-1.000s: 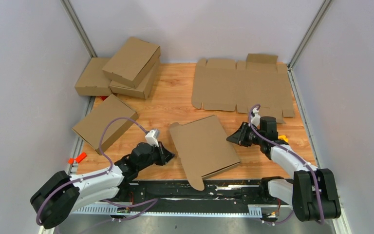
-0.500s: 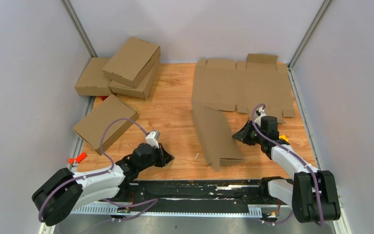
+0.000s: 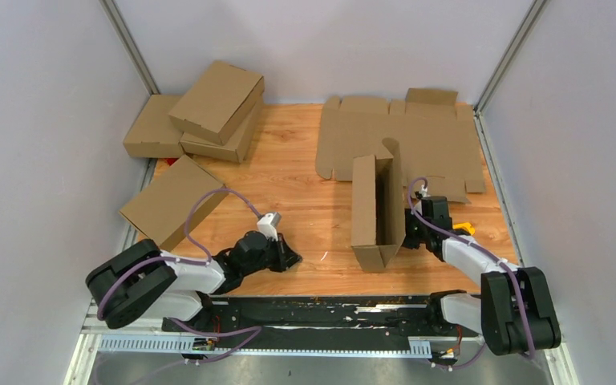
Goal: Fold the paper box
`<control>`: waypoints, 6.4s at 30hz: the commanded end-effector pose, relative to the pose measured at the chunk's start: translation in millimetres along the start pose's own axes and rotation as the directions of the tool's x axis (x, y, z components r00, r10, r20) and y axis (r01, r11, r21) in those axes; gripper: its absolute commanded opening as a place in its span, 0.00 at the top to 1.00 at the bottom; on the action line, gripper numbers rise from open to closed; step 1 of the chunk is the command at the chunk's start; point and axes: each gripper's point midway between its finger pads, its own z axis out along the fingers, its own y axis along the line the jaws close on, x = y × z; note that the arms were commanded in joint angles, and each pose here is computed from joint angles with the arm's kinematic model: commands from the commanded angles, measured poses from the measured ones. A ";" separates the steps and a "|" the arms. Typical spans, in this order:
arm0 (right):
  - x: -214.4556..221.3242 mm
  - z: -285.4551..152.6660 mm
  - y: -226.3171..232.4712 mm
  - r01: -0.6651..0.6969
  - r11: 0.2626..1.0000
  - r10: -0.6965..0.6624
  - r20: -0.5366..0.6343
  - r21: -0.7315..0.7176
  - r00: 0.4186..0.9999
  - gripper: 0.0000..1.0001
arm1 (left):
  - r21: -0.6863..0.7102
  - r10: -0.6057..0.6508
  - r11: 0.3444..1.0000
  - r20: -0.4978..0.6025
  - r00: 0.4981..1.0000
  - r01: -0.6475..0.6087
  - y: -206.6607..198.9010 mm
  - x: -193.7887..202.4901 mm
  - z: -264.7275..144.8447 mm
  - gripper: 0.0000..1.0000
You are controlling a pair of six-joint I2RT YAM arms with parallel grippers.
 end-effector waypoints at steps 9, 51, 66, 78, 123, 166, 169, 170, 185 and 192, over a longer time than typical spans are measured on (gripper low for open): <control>-7.8 -1.6 9.9 0.076 0.997 -0.076 -0.001 0.004 0.997 0.96 | 0.142 0.101 0.984 0.039 0.994 -0.105 -67.8 -39.4 47.6 1.00; 8.0 -37.0 87.8 0.422 0.900 -0.424 0.006 -0.108 0.906 0.57 | 0.388 0.213 0.902 -0.012 0.977 -0.192 -196.0 -27.6 13.6 1.00; -14.8 -72.3 86.8 0.355 0.933 -0.344 0.145 -0.059 0.928 0.24 | 0.317 0.252 0.917 0.012 0.968 -0.242 -179.1 -32.7 6.2 1.00; -54.2 -167.1 157.8 0.442 0.870 -0.328 0.413 -0.218 0.849 0.08 | 0.317 0.263 0.913 0.018 0.965 -0.255 -182.6 -35.4 8.7 1.00; 28.7 -166.9 127.7 0.790 0.565 -0.795 -0.099 0.237 0.598 0.36 | 0.192 0.299 0.931 0.084 0.950 -0.310 -157.5 -101.9 -11.4 1.00; 45.8 -144.8 184.1 0.861 0.492 -0.870 -0.027 -0.131 0.493 0.04 | 0.243 0.646 0.685 0.236 0.726 -0.687 -142.3 -231.8 -3.0 0.90; 34.4 -146.4 196.9 0.834 0.534 -0.841 0.013 -0.136 0.540 0.02 | 0.254 0.636 0.687 0.243 0.732 -0.681 -145.1 -229.8 -7.3 0.91; 28.7 -145.8 201.1 0.826 0.549 -0.830 0.032 -0.130 0.557 0.01 | 0.253 0.633 0.690 0.242 0.735 -0.678 -145.0 -229.2 -8.1 0.91; -3.6 -111.4 176.2 0.793 0.603 -0.795 -0.018 0.085 0.606 0.28 | 0.223 0.624 0.719 0.209 0.753 -0.658 -140.7 -227.6 -3.8 0.91; -9.5 -104.3 163.4 0.770 0.634 -0.770 -0.027 0.079 0.637 0.38 | 0.195 0.619 0.745 0.157 0.770 -0.638 -150.6 -228.4 -7.9 0.97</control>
